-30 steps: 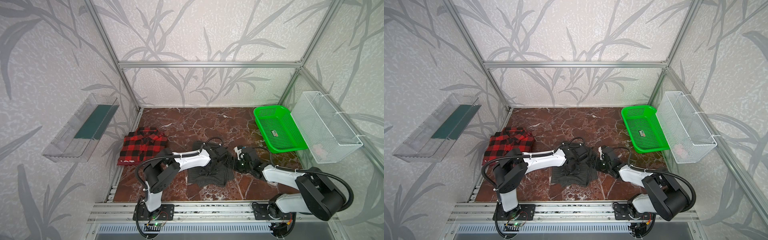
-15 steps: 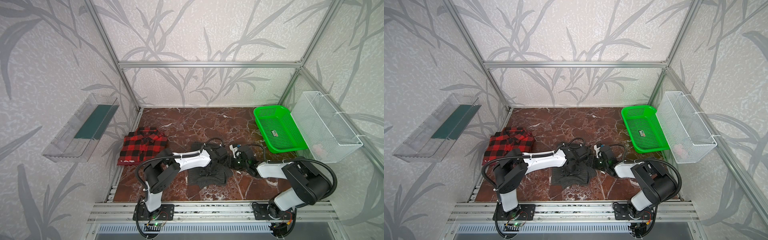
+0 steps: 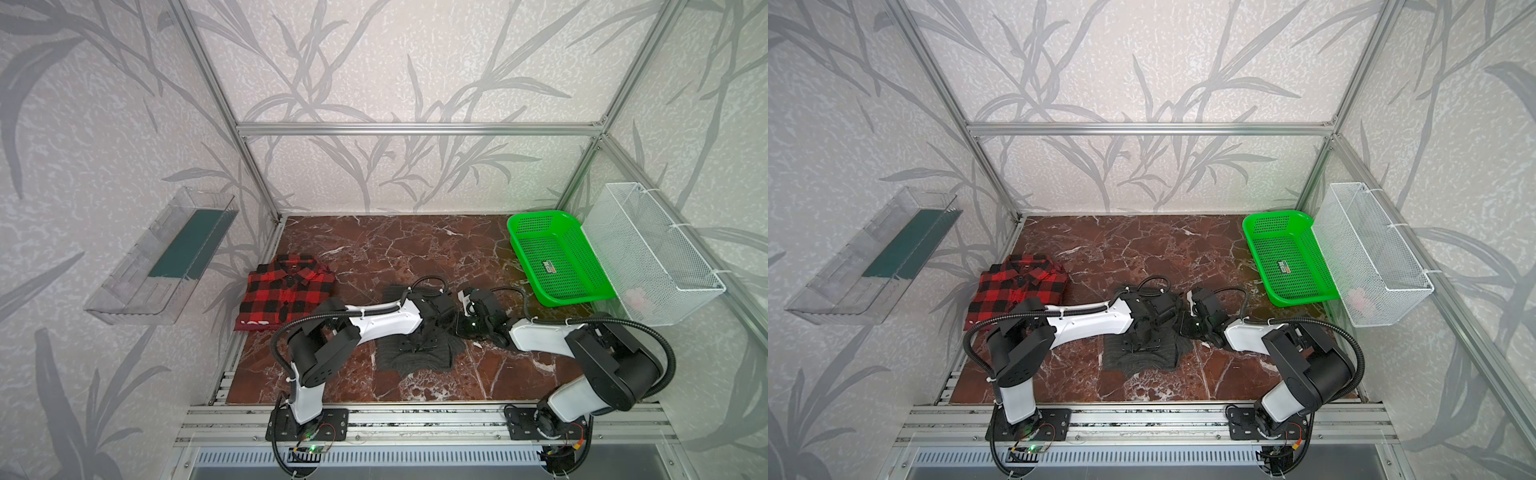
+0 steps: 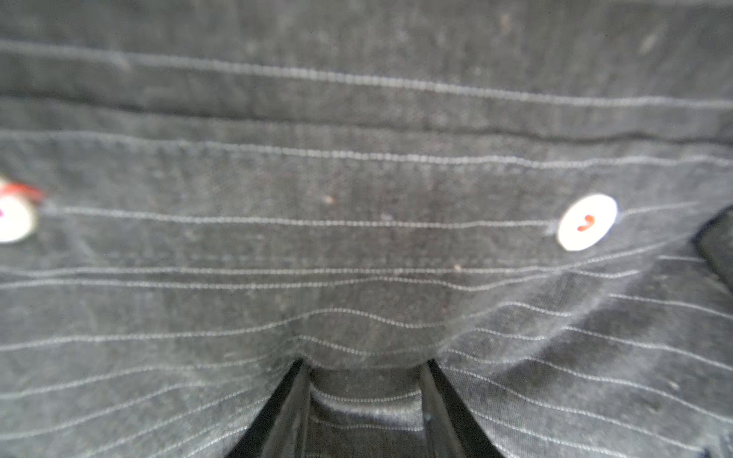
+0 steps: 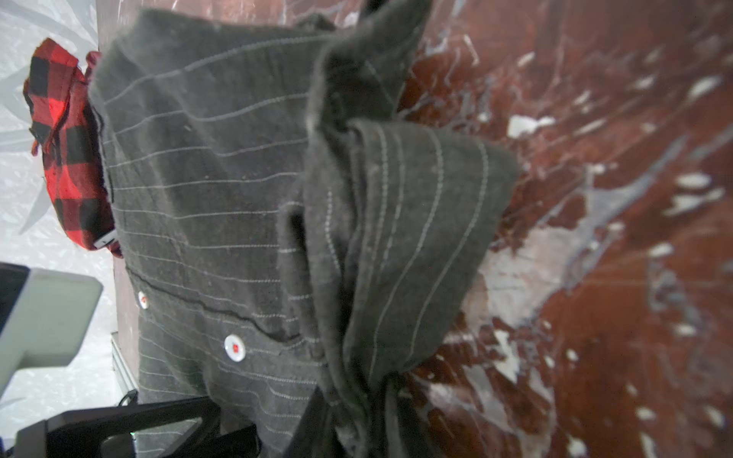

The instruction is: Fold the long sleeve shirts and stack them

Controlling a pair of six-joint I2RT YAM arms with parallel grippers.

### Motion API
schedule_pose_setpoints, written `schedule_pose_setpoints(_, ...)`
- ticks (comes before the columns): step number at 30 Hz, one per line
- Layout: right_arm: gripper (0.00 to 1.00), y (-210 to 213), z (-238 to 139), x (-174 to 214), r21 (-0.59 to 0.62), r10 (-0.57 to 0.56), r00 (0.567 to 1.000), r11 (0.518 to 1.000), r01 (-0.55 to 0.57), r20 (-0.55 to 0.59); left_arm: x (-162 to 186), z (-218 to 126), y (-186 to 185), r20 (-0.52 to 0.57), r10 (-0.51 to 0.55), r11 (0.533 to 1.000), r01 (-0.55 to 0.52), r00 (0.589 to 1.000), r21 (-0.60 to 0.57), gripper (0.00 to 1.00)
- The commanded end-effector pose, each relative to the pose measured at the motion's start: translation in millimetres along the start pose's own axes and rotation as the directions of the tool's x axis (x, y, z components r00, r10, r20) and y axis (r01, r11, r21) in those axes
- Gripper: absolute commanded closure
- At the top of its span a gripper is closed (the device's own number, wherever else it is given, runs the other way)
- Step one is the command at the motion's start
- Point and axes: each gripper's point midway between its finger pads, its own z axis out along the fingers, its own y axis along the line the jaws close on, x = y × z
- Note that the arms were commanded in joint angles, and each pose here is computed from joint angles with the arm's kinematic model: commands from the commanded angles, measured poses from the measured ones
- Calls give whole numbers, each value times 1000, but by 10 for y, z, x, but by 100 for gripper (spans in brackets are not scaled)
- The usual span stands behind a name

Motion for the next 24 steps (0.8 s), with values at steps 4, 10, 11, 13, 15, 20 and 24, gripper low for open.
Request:
schedule_pose_setpoints(4,100,-464,-39,307,181,36,996,983,-21,-79,289,21,71,-113,-7,1000,4,994,-26,54)
schedule_pose_setpoints(10,100,-436,-180,208,214,-27,998,976,37,-52,185,-381,-7,-58,1,999,1,998,39,53)
schedule_pose_setpoints(11,100,-430,-224,179,223,-44,998,973,52,-41,160,-462,-3,-41,3,999,-1,999,47,53)
schedule_pose_setpoints(13,100,-421,-304,142,238,-69,997,968,73,-25,108,-619,3,-6,5,998,-5,1000,64,52)
schedule_pose_setpoints(15,100,-384,-383,99,243,-100,995,965,99,-12,61,-751,24,22,1,997,-3,1000,78,52)
schedule_pose_setpoints(20,100,-247,-563,31,225,-145,989,964,139,10,-21,-939,101,67,-10,996,3,998,91,52)
schedule_pose_setpoints(24,100,-184,-651,-10,209,-161,986,967,148,46,-3,-894,116,57,-15,996,10,998,90,51)
